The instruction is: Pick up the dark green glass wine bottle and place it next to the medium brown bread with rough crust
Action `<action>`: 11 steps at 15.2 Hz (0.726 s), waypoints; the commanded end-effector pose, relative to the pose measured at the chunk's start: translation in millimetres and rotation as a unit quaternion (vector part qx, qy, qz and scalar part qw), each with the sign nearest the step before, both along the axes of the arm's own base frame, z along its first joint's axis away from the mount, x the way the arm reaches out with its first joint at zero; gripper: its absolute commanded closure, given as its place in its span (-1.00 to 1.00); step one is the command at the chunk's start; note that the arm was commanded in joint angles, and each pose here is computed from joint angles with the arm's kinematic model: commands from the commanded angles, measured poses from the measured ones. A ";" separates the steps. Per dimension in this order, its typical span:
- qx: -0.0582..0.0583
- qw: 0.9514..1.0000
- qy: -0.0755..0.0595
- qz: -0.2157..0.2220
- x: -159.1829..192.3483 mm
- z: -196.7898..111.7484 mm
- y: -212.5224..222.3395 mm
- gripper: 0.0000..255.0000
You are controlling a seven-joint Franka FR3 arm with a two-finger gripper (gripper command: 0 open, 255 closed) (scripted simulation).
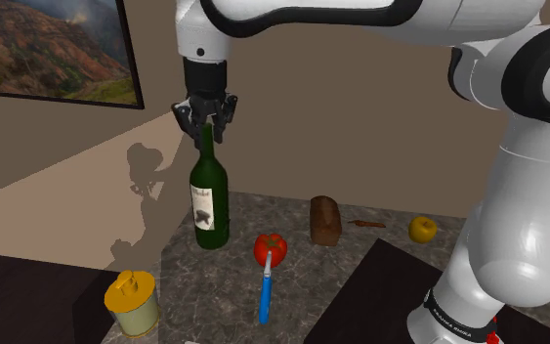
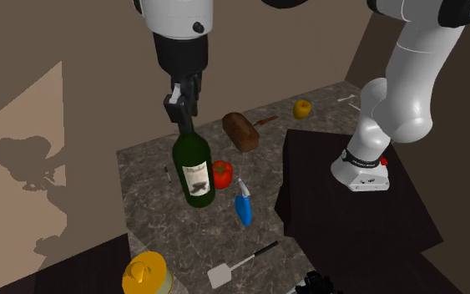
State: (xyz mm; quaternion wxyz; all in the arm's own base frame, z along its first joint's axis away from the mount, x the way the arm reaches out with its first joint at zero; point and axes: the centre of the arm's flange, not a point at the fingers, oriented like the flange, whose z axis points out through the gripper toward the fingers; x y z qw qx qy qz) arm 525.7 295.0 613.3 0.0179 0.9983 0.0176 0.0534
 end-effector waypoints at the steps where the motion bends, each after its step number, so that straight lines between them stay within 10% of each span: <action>1: 0.000 1.000 0.000 0.000 -0.3 11.6 0.0 1.00; 11: 0.000 1.000 0.000 0.000 -0.3 64.4 0.0 1.00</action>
